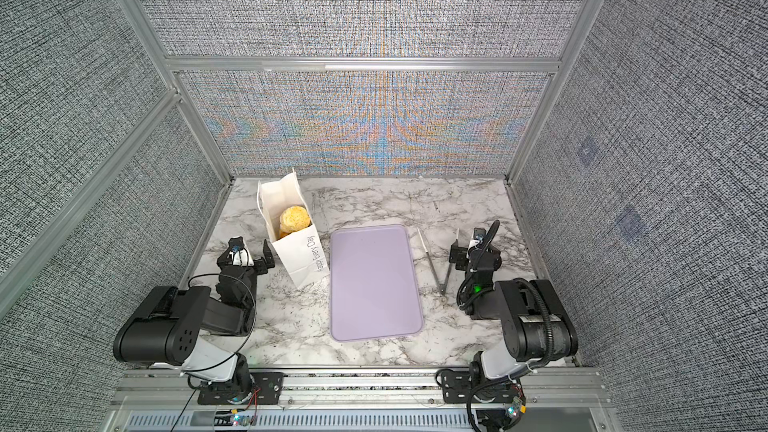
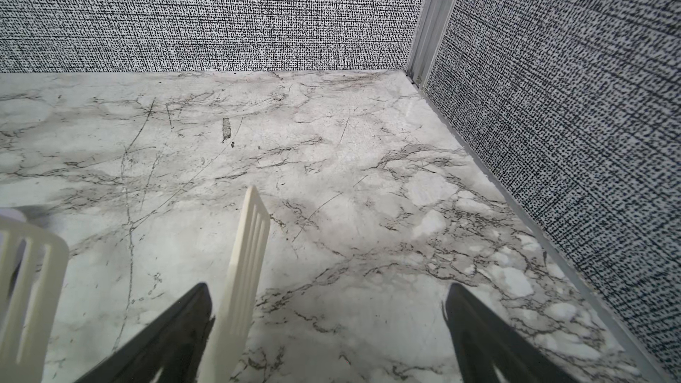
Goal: Place the fake bread into the paper bag
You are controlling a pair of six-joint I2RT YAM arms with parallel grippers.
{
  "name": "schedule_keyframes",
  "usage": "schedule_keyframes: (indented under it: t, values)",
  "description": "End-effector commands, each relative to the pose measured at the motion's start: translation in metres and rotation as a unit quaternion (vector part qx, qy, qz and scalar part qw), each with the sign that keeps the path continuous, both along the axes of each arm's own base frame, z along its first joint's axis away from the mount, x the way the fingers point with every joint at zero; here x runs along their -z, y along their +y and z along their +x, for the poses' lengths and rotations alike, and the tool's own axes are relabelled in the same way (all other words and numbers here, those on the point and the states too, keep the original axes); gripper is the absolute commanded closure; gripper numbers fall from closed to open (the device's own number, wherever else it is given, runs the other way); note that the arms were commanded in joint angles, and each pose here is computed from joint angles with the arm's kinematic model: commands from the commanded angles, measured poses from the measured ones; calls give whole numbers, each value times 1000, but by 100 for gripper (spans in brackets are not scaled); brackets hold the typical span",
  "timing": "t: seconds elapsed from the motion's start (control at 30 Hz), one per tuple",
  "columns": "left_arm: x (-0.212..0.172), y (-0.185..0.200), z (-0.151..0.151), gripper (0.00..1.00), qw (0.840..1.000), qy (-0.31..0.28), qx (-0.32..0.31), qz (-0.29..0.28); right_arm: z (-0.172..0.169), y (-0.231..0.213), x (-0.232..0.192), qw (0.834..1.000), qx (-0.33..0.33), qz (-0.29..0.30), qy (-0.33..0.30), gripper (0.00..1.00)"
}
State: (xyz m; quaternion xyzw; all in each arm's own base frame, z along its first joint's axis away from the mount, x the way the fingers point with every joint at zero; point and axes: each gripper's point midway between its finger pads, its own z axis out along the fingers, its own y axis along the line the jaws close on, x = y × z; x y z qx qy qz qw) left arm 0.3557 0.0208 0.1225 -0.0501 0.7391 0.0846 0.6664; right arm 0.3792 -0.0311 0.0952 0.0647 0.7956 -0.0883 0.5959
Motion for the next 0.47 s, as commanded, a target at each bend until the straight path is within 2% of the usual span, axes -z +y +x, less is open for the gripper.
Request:
schedule_keyframes:
  t: [0.0,0.43]
  values:
    - [-9,-2,1,1,1000,-17,6,4,3,0,-6,1000,0,4,-12,1]
    - [-8,-2,3,1,1000,-15,8,2,3,1,-6,1000,0,4,-12,1]
